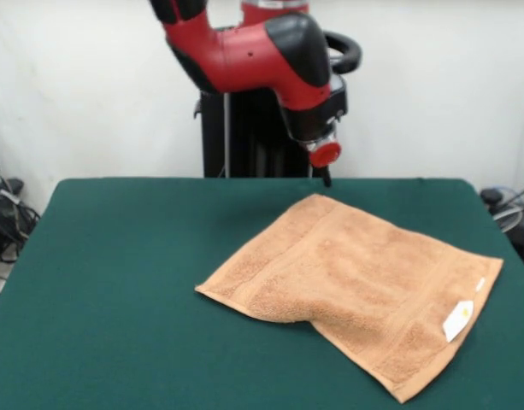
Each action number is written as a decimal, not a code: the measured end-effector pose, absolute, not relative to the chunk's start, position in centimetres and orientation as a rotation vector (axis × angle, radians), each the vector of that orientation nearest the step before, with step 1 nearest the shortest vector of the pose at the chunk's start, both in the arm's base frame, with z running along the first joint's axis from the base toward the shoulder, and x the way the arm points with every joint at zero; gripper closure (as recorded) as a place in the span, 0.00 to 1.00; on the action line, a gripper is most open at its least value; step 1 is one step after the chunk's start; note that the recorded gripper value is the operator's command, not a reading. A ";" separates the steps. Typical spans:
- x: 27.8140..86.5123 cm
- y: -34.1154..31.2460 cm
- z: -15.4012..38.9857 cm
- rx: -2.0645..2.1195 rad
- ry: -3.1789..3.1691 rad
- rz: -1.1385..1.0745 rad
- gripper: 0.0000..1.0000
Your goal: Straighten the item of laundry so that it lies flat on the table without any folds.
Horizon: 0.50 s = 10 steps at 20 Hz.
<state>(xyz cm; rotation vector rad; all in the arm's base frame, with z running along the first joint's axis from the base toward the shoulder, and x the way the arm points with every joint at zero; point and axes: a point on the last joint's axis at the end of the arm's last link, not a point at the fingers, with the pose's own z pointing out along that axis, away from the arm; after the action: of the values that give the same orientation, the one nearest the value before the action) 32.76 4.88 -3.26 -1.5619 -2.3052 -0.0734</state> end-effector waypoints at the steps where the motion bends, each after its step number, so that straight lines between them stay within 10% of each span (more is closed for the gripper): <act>1: 33.5 5.0 -2.8 -1.566 -2.323 -0.062 0.00; 10: 37.1 5.5 -0.4 -1.592 -2.376 0.003 0.00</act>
<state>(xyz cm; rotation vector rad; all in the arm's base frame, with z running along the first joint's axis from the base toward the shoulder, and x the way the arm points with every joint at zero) 37.13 5.49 -0.35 -1.5915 -2.3761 0.0027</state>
